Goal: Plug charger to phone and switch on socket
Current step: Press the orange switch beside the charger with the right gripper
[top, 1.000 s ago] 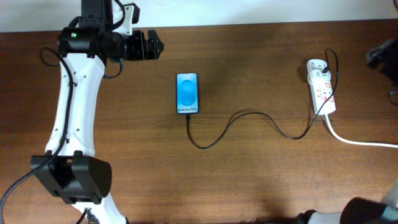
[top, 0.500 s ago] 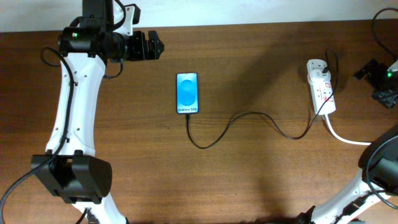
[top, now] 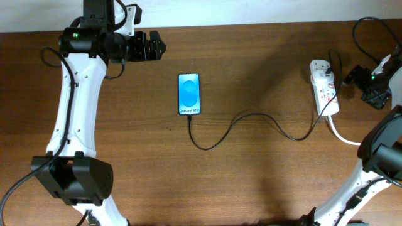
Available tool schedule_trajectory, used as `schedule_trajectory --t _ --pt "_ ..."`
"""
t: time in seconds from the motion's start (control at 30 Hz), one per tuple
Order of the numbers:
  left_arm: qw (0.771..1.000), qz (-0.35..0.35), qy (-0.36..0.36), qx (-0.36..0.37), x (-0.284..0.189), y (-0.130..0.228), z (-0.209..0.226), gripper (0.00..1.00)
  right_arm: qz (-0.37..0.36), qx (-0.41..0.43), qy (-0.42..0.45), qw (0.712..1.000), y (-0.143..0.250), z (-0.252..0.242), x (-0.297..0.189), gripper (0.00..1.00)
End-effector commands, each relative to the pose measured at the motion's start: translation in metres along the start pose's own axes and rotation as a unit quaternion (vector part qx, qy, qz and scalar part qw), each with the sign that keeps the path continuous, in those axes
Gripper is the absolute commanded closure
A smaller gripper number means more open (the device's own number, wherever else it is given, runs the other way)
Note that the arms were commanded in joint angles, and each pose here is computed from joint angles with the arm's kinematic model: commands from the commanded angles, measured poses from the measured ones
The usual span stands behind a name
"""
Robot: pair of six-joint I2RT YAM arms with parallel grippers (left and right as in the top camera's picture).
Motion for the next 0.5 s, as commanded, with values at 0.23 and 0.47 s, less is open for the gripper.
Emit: schedule_trajectory --t 0.23,0.47 --pt "1.000 0.004 -0.002 0.004 0.003 0.001 0.002 0.00 0.005 -0.006 0.002 1.000 0.006 0.015 0.025 0.01" --pt "1.000 0.004 -0.001 0.005 0.003 0.001 0.001 0.01 0.020 0.030 -0.007 0.999 0.010 0.015 0.036 0.01"
Point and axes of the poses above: each gripper's point midway between its finger pads, its own x axis out along the fingers, its own z axis along the line the jaws close on, y = z × x, the point moved 10 cm from there along -x, back along the fingers, and after that the axes turned 15 degrees about -x, right-handed, at the moved point
